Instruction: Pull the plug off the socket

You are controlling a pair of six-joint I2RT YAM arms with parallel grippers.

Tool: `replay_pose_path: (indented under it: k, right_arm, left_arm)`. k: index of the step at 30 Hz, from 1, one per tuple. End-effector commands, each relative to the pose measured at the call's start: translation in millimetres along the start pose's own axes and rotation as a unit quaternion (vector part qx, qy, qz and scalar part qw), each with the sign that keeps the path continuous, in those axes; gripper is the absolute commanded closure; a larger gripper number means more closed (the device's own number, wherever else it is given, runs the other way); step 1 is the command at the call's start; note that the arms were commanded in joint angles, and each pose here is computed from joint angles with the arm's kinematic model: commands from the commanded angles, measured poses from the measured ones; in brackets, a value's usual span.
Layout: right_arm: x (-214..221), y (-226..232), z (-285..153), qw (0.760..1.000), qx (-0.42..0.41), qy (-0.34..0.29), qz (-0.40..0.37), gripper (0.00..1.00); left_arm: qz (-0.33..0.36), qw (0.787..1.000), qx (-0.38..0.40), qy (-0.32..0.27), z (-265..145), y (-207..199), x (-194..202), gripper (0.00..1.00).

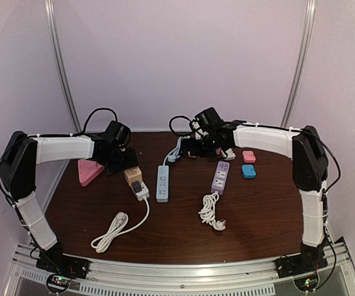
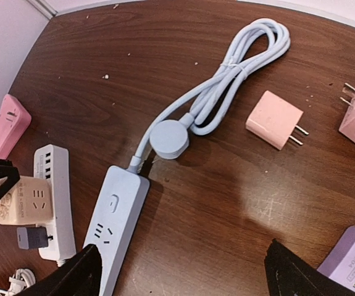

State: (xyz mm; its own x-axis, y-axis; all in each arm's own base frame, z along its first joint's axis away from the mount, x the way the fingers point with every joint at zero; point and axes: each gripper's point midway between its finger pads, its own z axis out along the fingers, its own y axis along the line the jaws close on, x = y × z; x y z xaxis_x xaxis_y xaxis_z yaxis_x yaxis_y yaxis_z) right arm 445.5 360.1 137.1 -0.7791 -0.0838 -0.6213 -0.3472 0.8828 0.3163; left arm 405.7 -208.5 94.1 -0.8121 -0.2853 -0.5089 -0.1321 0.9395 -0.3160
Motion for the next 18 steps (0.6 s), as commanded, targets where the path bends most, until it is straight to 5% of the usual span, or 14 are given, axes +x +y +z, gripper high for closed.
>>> replay_pose_path:
  k: [1, 10, 18]
  right_arm:
    - [7.4, 17.6, 6.9, 0.999, 0.012, 0.007, -0.030, 0.07]
    - [21.8, 57.9, 10.6, 0.998, -0.006, 0.013, -0.057, 0.07]
    - [47.5, 104.7, 17.5, 0.995, -0.027, 0.026, -0.097, 0.12]
  left_arm:
    - [0.002, 1.000, 0.024, -0.008, -15.1, -7.8, -6.0, 0.38]
    - [0.048, 0.996, 0.075, -0.016, -49.5, -9.2, -18.4, 0.38]
    - [0.058, 0.987, 0.148, 0.034, -45.1, -11.5, 24.0, 0.49]
